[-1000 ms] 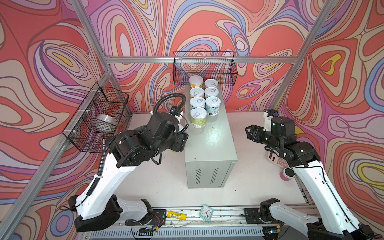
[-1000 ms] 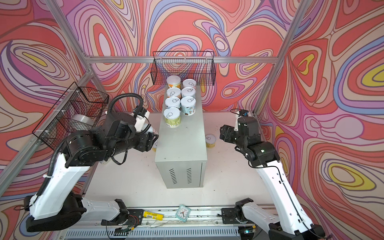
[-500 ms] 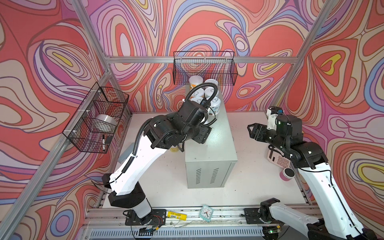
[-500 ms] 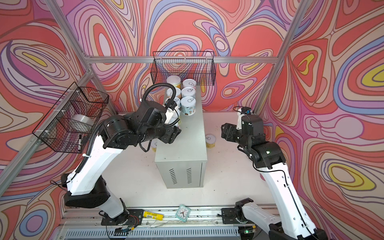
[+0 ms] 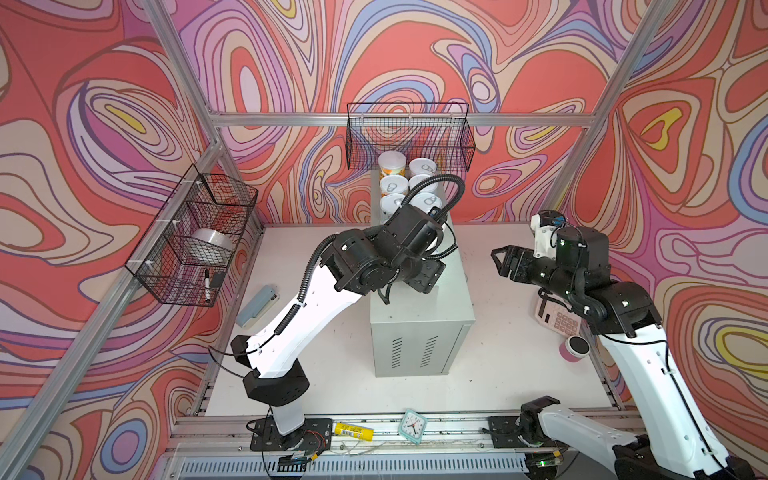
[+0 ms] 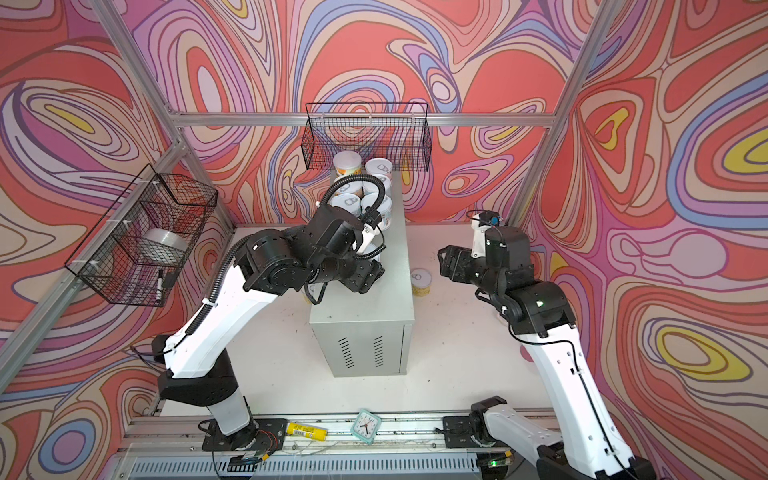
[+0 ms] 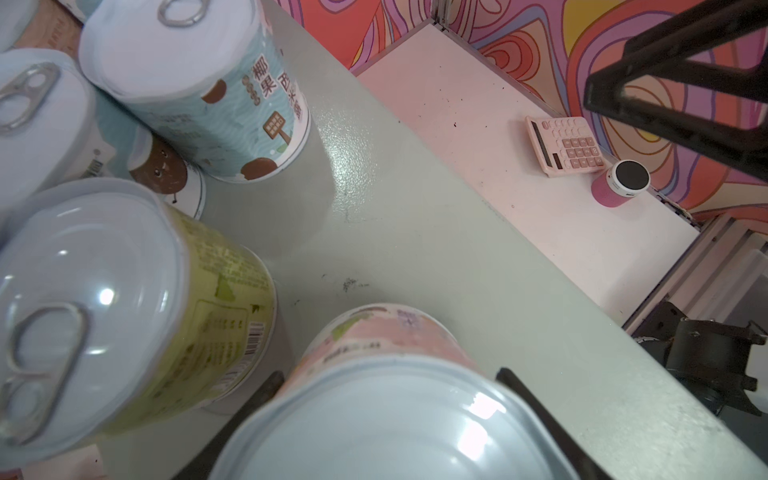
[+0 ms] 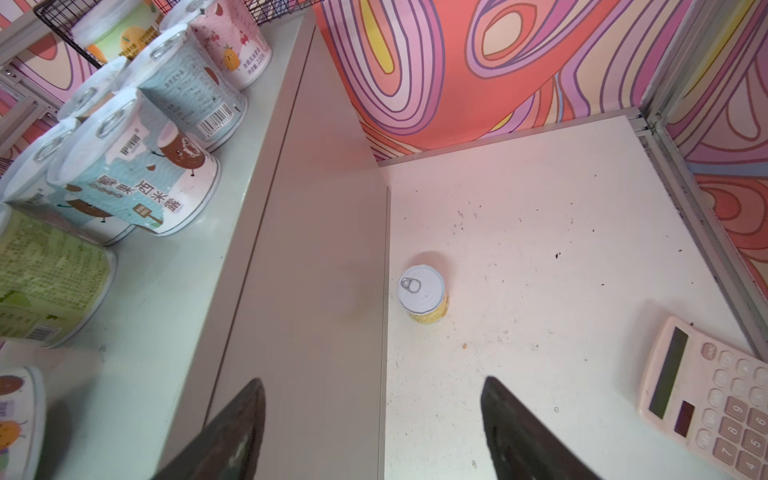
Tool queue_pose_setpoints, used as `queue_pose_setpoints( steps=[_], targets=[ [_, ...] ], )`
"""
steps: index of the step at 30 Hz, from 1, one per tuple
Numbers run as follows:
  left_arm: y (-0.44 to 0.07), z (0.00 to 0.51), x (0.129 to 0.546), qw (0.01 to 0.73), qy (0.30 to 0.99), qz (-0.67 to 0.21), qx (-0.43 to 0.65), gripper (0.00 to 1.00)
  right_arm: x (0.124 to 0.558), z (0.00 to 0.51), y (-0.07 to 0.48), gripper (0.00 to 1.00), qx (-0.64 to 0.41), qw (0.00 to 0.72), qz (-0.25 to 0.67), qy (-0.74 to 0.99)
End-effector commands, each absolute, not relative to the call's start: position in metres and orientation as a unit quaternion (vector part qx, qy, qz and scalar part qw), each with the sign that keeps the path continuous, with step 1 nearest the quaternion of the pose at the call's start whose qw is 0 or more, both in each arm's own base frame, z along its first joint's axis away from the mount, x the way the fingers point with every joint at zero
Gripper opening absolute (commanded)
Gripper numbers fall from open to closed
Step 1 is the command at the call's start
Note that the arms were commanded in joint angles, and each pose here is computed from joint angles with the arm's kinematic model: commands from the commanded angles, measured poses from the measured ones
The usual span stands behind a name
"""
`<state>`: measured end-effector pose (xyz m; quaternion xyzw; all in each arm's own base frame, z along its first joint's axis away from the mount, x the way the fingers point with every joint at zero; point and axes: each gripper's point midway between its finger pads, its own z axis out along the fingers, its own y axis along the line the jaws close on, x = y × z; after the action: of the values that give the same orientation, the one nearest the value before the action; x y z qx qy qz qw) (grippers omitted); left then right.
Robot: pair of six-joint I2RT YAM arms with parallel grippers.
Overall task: Place and organize the canned foods onto the counter
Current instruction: 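Lower the pink can near the cabinet front edge while the right gripper rises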
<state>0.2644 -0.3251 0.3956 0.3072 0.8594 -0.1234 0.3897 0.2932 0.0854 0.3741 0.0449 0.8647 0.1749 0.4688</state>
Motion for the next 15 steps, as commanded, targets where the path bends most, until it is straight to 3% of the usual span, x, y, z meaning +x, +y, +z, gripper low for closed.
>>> queue_pose_setpoints(
  steps=[1,4,7,11,15],
  targets=[
    [-0.333,0.410,0.265,0.410,0.848,-0.143,0.302,0.37,0.292,0.380,0.090,0.86,0.036,0.467,0.188,0.863],
    [-0.338,0.408,0.268,0.414,0.846,-0.140,0.306,0.58,0.291,0.383,0.092,0.86,0.035,0.468,0.196,0.861],
    [-0.341,0.407,0.271,0.416,0.844,-0.139,0.309,0.70,0.290,0.386,0.095,0.87,0.032,0.469,0.205,0.858],
    [-0.346,0.406,0.272,0.416,0.842,-0.140,0.313,1.00,0.289,0.389,0.102,0.87,0.025,0.466,0.223,0.856],
    [-0.348,0.408,0.275,0.421,0.840,-0.139,0.313,1.00,0.290,0.389,0.108,0.87,0.020,0.460,0.237,0.855]
  ],
)
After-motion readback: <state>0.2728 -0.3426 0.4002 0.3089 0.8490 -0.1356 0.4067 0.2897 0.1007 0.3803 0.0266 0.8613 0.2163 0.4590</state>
